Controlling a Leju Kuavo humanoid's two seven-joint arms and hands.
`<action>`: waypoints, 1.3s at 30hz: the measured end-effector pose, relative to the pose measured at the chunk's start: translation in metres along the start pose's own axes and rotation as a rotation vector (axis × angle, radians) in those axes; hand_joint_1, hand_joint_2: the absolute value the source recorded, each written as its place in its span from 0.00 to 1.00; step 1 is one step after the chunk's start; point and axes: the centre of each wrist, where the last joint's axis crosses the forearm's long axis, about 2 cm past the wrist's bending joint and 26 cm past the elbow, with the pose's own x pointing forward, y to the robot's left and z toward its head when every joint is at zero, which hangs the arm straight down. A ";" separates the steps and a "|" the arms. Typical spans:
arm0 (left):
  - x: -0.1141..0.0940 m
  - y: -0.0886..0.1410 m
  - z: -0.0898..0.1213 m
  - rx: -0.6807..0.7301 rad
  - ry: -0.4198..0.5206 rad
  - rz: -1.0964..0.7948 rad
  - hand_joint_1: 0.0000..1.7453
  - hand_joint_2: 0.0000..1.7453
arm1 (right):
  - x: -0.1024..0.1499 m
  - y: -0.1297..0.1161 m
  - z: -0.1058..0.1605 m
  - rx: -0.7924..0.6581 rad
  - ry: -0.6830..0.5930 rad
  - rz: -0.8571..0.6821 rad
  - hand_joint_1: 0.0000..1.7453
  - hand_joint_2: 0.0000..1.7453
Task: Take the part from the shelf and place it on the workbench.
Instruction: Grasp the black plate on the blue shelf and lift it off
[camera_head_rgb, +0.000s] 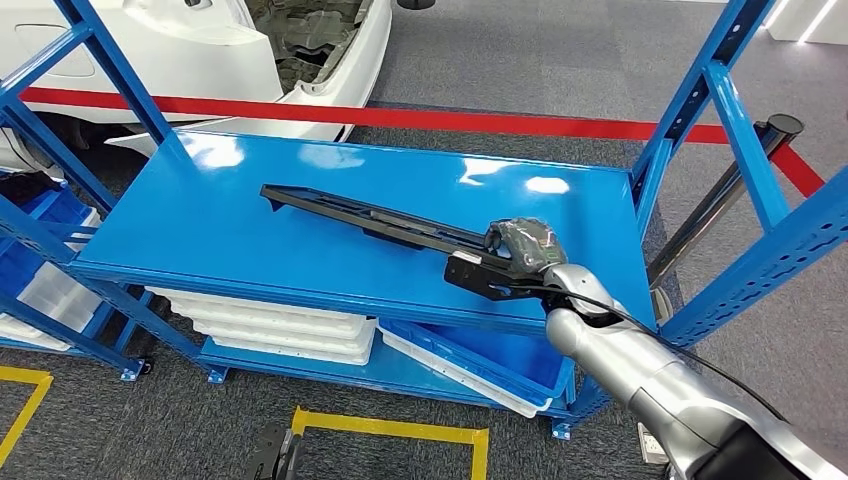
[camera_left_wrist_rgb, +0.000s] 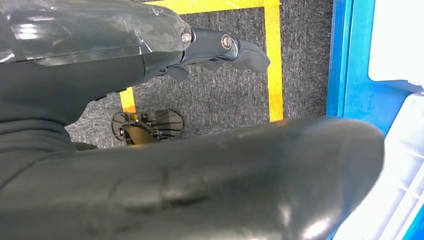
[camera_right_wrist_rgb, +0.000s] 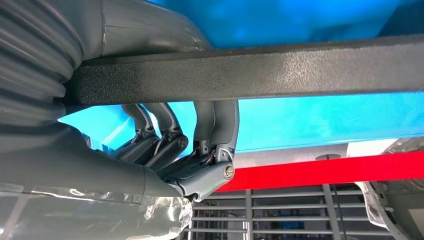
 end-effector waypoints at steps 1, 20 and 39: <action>0.000 0.000 0.000 0.000 0.000 0.000 0.00 0.00 | 0.000 -0.001 0.000 0.000 0.001 0.002 1.00 1.00; -0.005 0.000 0.003 0.039 0.008 0.000 0.00 0.00 | 0.018 -0.055 0.016 -0.428 0.022 0.438 1.00 1.00; -0.004 -0.002 0.003 0.036 0.009 -0.007 0.00 0.00 | 0.064 -0.103 0.037 -0.741 -0.160 0.476 1.00 1.00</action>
